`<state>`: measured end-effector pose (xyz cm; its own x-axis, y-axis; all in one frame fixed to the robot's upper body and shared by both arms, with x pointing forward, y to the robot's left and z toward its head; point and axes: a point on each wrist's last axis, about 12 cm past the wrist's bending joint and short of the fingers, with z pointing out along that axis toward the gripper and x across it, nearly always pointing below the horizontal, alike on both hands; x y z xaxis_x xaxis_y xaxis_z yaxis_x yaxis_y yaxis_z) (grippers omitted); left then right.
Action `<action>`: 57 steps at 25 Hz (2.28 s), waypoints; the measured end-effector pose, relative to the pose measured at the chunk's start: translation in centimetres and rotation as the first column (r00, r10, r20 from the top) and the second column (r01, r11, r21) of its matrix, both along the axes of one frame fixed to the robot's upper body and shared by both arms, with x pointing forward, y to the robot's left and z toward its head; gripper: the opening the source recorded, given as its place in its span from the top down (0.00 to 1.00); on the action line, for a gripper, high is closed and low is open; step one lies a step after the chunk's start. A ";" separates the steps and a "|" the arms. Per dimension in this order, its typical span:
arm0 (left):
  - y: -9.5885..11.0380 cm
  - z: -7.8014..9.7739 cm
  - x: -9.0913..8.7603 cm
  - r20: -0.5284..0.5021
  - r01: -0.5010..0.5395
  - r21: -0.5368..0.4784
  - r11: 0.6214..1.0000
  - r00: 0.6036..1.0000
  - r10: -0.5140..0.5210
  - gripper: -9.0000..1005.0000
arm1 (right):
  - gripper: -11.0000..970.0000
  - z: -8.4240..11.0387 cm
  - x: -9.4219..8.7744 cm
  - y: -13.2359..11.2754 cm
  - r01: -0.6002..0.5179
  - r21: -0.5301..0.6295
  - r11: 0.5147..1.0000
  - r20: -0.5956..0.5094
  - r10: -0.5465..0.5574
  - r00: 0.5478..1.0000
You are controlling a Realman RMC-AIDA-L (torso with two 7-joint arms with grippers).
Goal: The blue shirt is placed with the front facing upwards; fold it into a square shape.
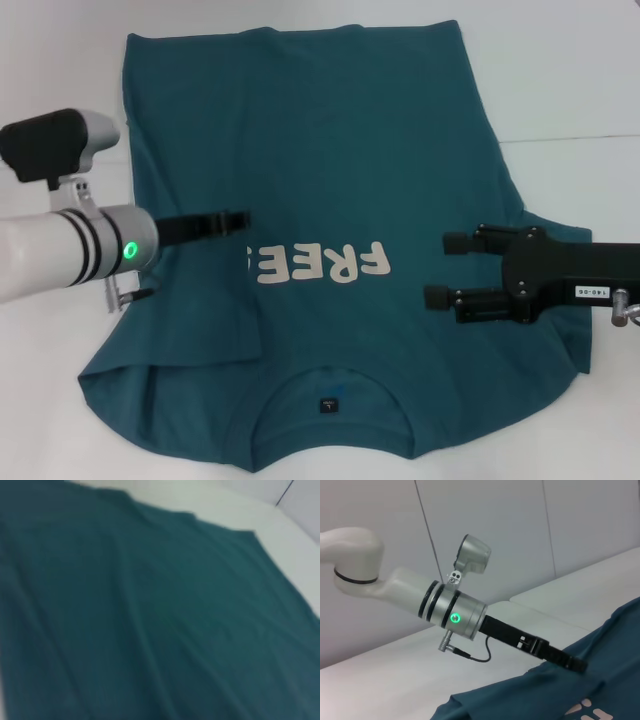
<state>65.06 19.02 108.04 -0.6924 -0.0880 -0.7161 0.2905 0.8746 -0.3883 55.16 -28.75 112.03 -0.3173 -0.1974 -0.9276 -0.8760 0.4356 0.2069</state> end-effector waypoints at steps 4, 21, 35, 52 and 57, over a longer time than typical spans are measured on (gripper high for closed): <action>-0.4 0.8 0.4 0.046 0.012 -0.019 1.000 0.999 -0.011 0.35 | 0.03 0.2 0.1 -0.4 0.031 0.022 0.999 -0.022 -0.031 0.999; 4.4 2.6 -6.4 0.230 0.432 0.018 0.902 0.876 -0.424 0.26 | 0.03 6.3 -1.9 -12.0 0.565 0.129 0.815 -0.586 -0.397 0.706; 3.9 1.1 -6.6 0.230 0.470 0.072 0.880 0.850 -0.473 0.08 | 0.03 4.6 -0.6 -13.8 0.687 -0.210 0.696 -0.740 -0.572 0.353; 3.7 -0.5 -7.4 0.201 0.481 0.062 0.875 0.853 -0.483 0.08 | 0.03 0.1 1.4 -12.4 0.681 -0.309 0.664 -0.727 -0.627 0.282; 3.7 -0.5 -7.5 0.203 0.483 0.066 0.873 0.850 -0.486 0.08 | 0.03 -0.7 1.9 -11.5 0.669 -0.318 0.671 -0.731 -0.623 0.278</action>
